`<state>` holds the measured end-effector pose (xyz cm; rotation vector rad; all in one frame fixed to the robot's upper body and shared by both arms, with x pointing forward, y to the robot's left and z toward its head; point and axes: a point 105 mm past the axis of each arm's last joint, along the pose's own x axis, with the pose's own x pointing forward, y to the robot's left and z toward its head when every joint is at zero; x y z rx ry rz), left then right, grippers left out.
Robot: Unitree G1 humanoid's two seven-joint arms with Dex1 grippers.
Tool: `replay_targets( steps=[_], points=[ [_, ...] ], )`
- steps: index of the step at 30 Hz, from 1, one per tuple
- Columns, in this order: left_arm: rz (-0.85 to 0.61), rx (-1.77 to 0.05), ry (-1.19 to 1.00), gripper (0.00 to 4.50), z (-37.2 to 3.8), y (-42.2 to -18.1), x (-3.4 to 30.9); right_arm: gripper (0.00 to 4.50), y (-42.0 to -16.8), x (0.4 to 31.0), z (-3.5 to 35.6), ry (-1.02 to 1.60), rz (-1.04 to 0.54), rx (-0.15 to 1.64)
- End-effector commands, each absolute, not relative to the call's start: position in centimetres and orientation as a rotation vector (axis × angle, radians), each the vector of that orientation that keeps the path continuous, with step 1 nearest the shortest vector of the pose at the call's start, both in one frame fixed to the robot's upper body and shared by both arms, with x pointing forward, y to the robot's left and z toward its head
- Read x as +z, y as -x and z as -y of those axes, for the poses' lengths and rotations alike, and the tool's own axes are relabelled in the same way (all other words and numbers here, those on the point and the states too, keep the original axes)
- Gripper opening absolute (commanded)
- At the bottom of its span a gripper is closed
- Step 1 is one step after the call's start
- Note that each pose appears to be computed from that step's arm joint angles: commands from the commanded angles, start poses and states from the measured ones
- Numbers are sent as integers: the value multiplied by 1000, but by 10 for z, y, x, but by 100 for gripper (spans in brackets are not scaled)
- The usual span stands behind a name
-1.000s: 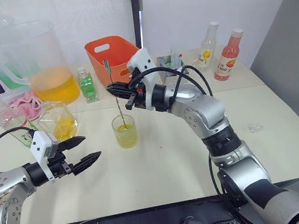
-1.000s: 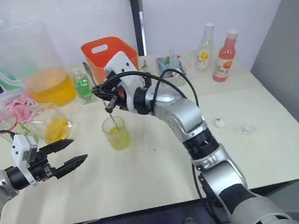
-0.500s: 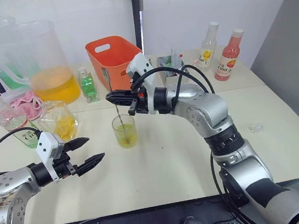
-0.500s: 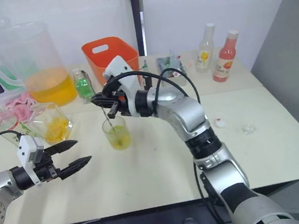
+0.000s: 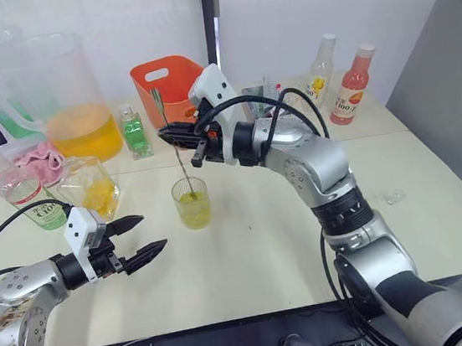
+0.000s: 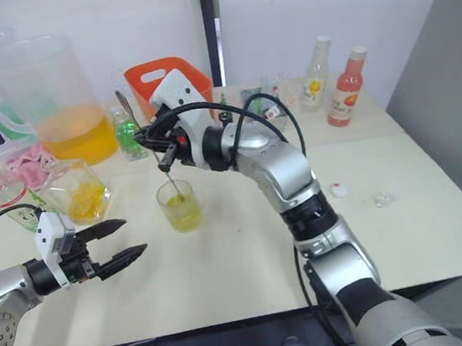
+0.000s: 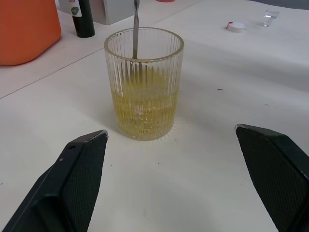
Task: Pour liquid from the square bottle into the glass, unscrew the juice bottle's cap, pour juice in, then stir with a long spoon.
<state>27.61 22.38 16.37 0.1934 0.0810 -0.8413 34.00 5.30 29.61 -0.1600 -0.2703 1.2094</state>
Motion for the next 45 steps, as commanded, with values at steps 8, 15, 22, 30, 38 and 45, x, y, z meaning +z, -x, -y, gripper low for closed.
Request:
replay_targets(
  steps=[8, 15, 22, 30, 38, 45],
  points=[
    [-43, -834, -214, 448, -227, -275, 170, 0, -314, 294, -57, 128, 230, 1329],
    [-43, -845, -207, 448, -225, -277, 169, 0, -326, 297, -40, 250, 221, 1261],
    [-45, -848, -208, 448, -225, -277, 168, 0, -336, 306, -45, 216, 299, 1191],
    [-46, -847, -209, 448, -226, -276, 168, 0, -319, 311, -57, 57, 307, 1259],
    [-56, -851, -202, 448, -229, -280, 167, 0, -317, 293, -49, 125, 198, 1267],
    [-53, -865, -208, 448, -225, -284, 167, 0, -333, 293, -43, 196, 238, 1183]
  ],
)
